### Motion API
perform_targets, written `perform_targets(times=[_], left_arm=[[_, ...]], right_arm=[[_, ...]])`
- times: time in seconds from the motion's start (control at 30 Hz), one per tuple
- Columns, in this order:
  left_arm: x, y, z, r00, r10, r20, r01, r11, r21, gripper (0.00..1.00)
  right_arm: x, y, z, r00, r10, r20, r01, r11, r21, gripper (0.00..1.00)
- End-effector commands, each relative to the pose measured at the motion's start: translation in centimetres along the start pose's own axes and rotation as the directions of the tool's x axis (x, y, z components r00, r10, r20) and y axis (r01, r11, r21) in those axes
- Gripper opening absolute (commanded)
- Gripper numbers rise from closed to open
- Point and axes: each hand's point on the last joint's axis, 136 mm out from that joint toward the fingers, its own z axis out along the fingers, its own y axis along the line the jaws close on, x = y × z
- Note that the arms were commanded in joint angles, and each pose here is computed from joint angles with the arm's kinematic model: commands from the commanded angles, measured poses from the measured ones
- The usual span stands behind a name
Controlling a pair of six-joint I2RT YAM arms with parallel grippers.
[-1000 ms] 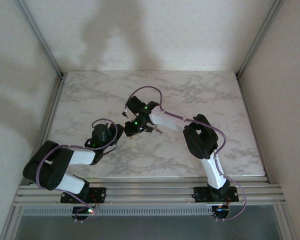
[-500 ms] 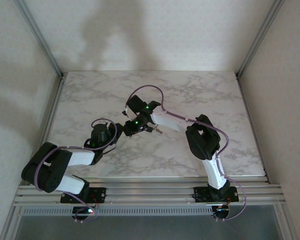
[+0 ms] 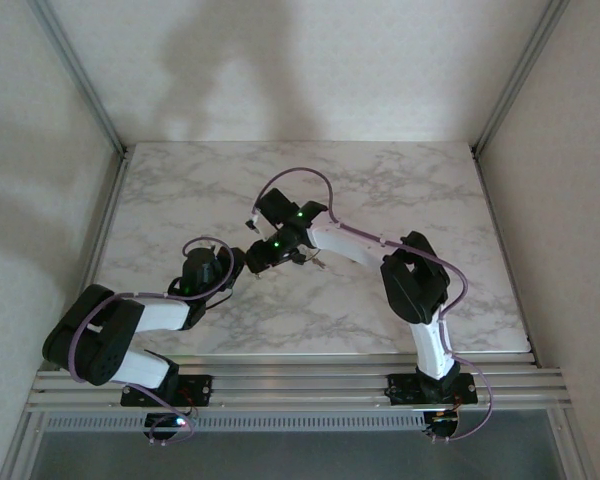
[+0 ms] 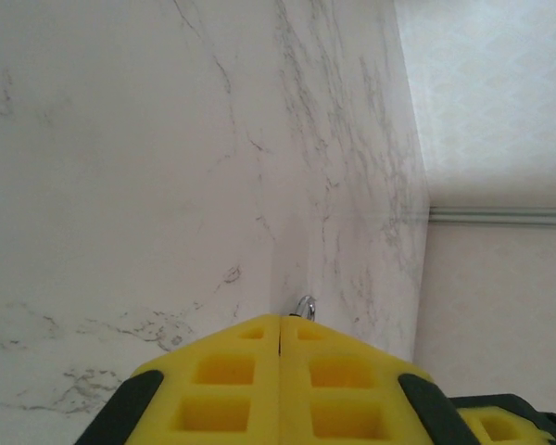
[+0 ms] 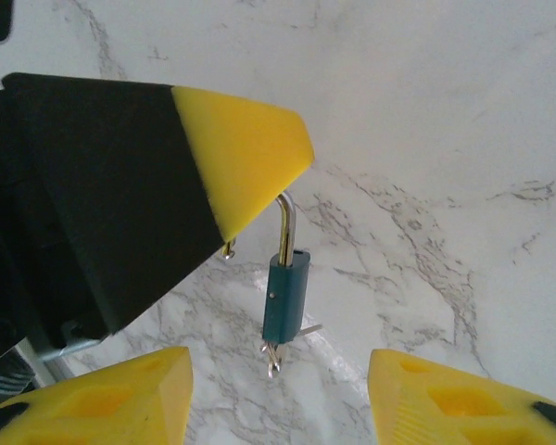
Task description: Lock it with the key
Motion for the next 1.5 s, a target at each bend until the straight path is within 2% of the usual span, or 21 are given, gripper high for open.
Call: perform_targets(times=[0.0,0.1,0.17,0.53,0.87,1.23,1.47], left_arm=[[-0.5,-1.3,-0.2,1.000,0.020,0.016,-0.021,0.999,0.029,0.00],[-0.5,-2.0,-0.3,0.999,0.044,0.009,-0.044,0.998,0.045,0.00],[-0.6,-2.6,-0.3,0.998,0.068,0.011,-0.068,0.996,0.060,0.00],[-0.8,-6.4,0.1,0.979,0.203,-0.006,-0.200,0.971,0.128,0.00],[0.0,-8.9,0.9,0.961,0.274,-0.041,-0.259,0.942,0.213,0.00],[1.2,-8.3,1.4,0.950,0.308,-0.056,-0.287,0.928,0.239,0.00],[1.8,-7.7,1.6,0.953,0.291,-0.078,-0.265,0.932,0.247,0.00]], right_arm=[[-0.1,0.3,-1.5,0.999,-0.017,0.030,0.017,1.000,0.007,0.53],[0.2,0.3,-2.1,0.999,-0.008,0.050,0.008,1.000,0.006,0.53],[0.3,0.4,-2.7,0.997,-0.004,0.075,0.004,1.000,0.003,0.58],[0.8,-1.2,-7.2,0.970,0.023,0.240,-0.041,0.997,0.070,0.99],[1.4,-1.9,-8.1,0.945,0.136,0.296,-0.120,0.990,-0.074,0.99],[1.5,-2.3,-6.6,0.942,0.137,0.306,-0.114,0.989,-0.092,0.98],[1.3,-2.2,-5.2,0.943,0.159,0.291,-0.126,0.984,-0.129,0.79]])
